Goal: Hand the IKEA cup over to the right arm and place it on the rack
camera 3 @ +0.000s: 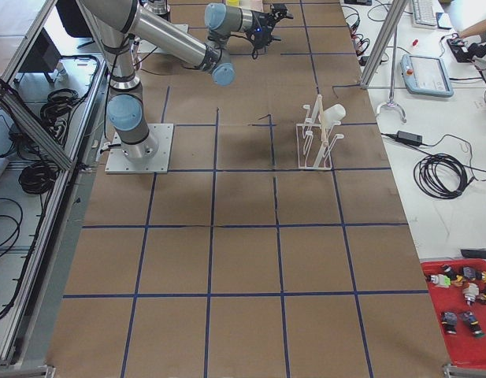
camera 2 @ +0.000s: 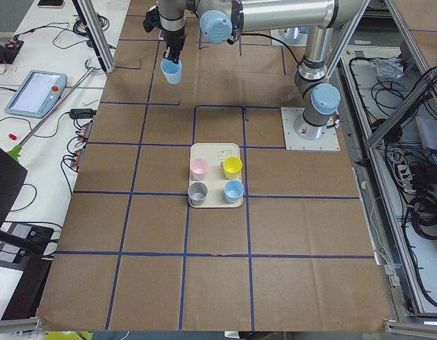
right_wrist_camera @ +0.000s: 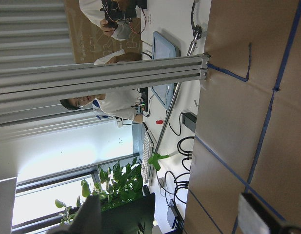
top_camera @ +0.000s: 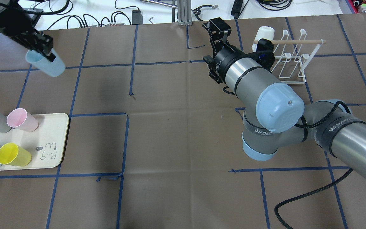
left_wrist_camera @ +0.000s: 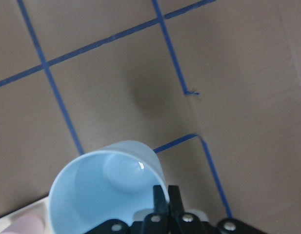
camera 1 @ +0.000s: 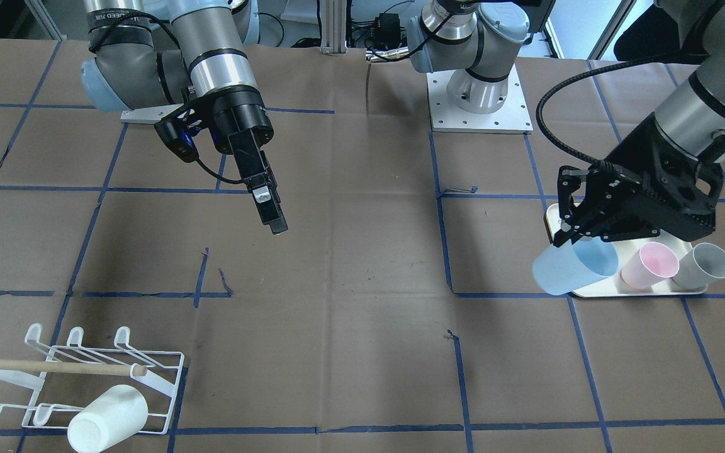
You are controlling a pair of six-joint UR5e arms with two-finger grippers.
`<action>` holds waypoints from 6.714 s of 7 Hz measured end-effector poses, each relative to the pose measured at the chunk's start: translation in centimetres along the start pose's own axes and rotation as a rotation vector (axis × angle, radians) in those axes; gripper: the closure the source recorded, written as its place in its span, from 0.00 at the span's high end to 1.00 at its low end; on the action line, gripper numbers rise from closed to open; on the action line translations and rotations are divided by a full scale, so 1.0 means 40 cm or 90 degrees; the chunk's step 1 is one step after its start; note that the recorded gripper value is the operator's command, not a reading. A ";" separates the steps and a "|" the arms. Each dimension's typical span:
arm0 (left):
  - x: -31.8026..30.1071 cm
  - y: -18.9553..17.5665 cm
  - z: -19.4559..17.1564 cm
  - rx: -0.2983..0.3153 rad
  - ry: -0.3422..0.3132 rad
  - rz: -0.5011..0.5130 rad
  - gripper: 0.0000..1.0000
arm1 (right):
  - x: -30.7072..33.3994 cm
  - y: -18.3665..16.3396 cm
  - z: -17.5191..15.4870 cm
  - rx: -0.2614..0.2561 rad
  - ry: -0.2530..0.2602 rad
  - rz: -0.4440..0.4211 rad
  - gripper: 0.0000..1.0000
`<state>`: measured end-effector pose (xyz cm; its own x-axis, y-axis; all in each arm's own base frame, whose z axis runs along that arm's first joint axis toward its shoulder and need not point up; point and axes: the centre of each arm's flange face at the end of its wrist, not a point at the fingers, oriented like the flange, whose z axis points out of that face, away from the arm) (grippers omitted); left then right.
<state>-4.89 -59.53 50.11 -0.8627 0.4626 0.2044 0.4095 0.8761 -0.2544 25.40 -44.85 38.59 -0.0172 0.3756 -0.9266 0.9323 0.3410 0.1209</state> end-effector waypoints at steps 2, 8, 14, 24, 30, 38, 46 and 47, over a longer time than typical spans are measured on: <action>0.058 -0.034 0.015 0.157 0.077 0.072 0.00 | -0.001 0.003 0.000 -0.002 0.001 -0.002 1.00; 0.194 0.196 0.334 0.573 0.189 0.314 0.00 | 0.020 0.088 0.018 -0.076 0.074 0.032 1.00; 0.235 0.331 0.457 0.655 0.256 0.361 0.02 | 0.035 0.107 0.048 -0.087 0.106 0.052 1.00; 0.246 0.330 0.459 0.652 0.263 0.359 0.03 | 0.018 0.182 0.143 -0.116 0.137 0.049 0.96; 0.246 0.330 0.457 0.652 0.262 0.359 0.25 | 0.021 0.185 0.144 -0.128 0.140 0.043 0.17; 0.179 0.335 0.422 0.650 0.264 0.260 0.99 | 0.020 0.190 0.144 -0.140 0.143 0.042 0.09; -0.130 0.136 0.283 0.469 0.025 -0.162 0.99 | -0.109 -0.188 0.153 -0.012 0.070 -0.117 0.09; -0.083 0.085 0.260 0.369 -0.027 -0.203 0.99 | -0.137 -0.257 0.139 0.015 0.061 -0.187 0.08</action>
<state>-3.72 -59.51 38.75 -0.9309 0.1766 0.3196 -0.0834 0.7494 -0.6569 17.92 -55.18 40.43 -0.3205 0.3431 -0.8829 0.8903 0.4274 -0.1571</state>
